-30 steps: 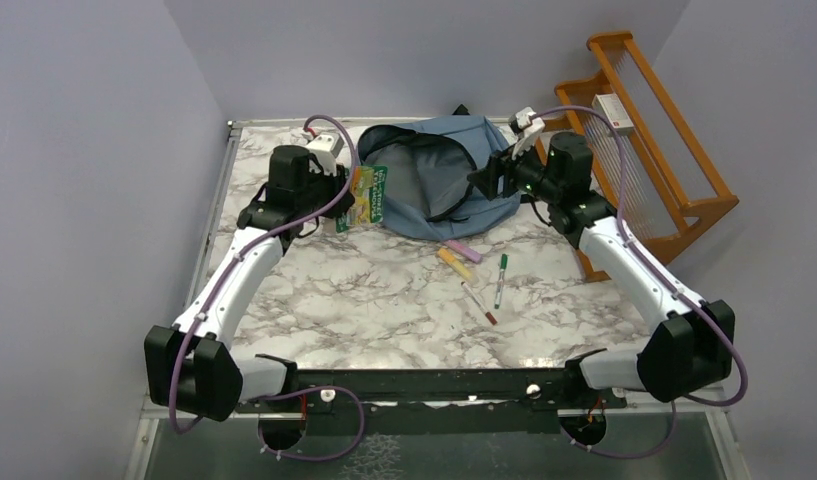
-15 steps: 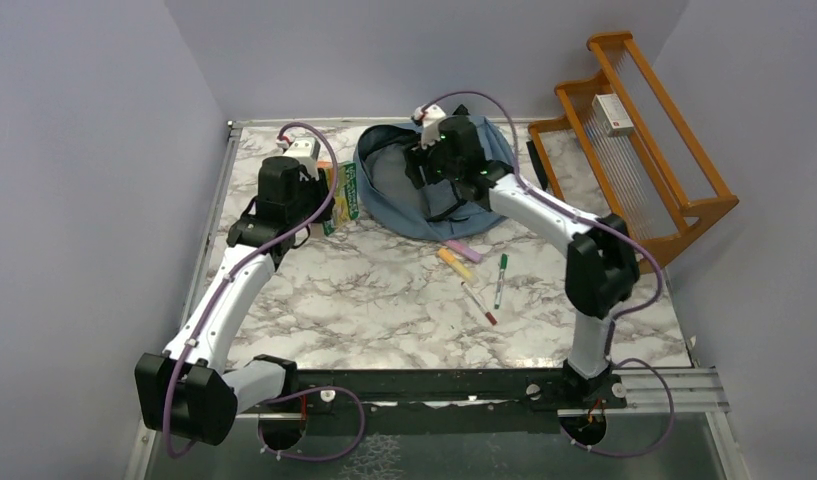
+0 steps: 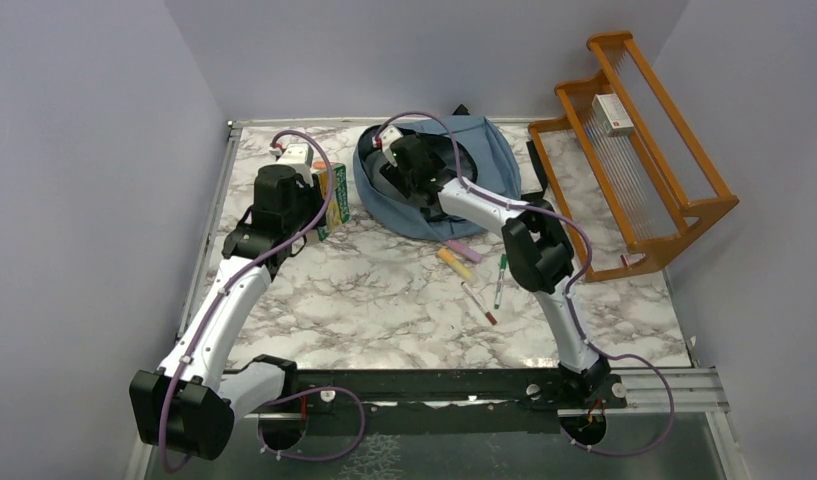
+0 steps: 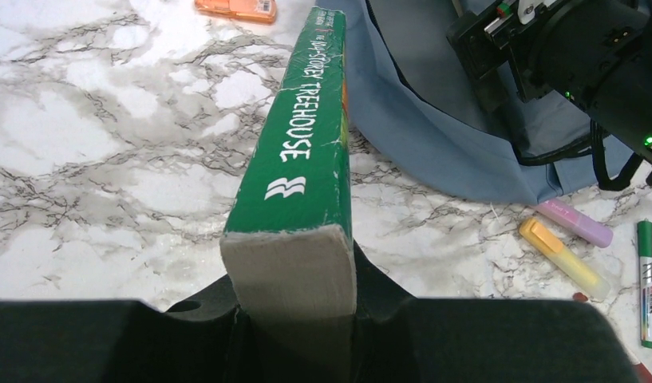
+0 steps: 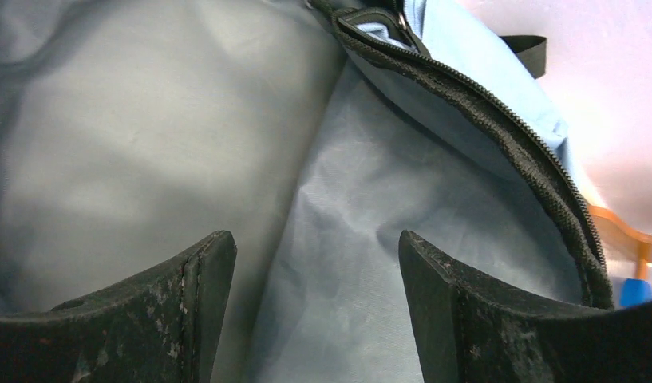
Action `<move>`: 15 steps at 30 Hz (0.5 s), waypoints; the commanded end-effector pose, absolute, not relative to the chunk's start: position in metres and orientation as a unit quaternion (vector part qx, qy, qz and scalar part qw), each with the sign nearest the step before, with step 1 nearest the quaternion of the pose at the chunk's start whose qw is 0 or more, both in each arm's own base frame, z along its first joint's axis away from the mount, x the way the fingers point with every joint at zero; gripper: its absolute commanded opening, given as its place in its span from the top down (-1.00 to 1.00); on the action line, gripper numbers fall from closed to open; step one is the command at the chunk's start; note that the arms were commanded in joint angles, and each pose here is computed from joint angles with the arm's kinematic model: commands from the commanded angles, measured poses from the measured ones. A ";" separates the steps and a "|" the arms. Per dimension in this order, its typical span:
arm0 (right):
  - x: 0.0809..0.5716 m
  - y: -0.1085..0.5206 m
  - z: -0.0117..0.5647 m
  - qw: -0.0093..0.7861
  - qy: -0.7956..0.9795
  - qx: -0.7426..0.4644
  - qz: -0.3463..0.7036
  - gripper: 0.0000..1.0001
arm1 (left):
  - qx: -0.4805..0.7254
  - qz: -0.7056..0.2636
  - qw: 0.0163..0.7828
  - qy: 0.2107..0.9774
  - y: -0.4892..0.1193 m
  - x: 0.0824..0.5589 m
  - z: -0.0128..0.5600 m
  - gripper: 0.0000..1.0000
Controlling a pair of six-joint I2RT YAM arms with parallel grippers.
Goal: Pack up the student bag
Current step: Place the book in the student bag.
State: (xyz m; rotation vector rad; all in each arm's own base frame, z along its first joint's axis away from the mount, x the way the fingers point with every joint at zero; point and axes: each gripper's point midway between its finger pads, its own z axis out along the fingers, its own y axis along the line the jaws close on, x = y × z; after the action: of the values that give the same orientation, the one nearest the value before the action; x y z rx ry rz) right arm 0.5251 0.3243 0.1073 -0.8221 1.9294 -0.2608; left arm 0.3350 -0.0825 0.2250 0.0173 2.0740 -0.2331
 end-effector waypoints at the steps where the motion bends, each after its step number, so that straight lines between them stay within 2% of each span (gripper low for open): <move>1: 0.538 0.313 0.113 0.497 0.779 -0.339 -0.180 -0.59 | -0.004 -0.101 0.551 0.828 -0.079 0.341 0.253 1.00; 10: 0.537 0.315 0.079 0.469 0.791 -0.351 -0.178 -0.59 | -0.003 -0.111 0.550 0.828 -0.083 0.339 0.250 1.00; 15: 0.541 0.308 0.069 0.457 0.789 -0.352 -0.211 -0.54 | 0.003 -0.111 0.550 0.827 -0.084 0.339 0.250 1.00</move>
State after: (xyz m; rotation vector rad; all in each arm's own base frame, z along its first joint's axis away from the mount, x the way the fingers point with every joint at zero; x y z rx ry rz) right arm 0.5362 0.3145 0.0723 -0.8766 1.9481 -0.4260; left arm 0.3305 -0.0816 0.2174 0.0134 2.0887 -0.2329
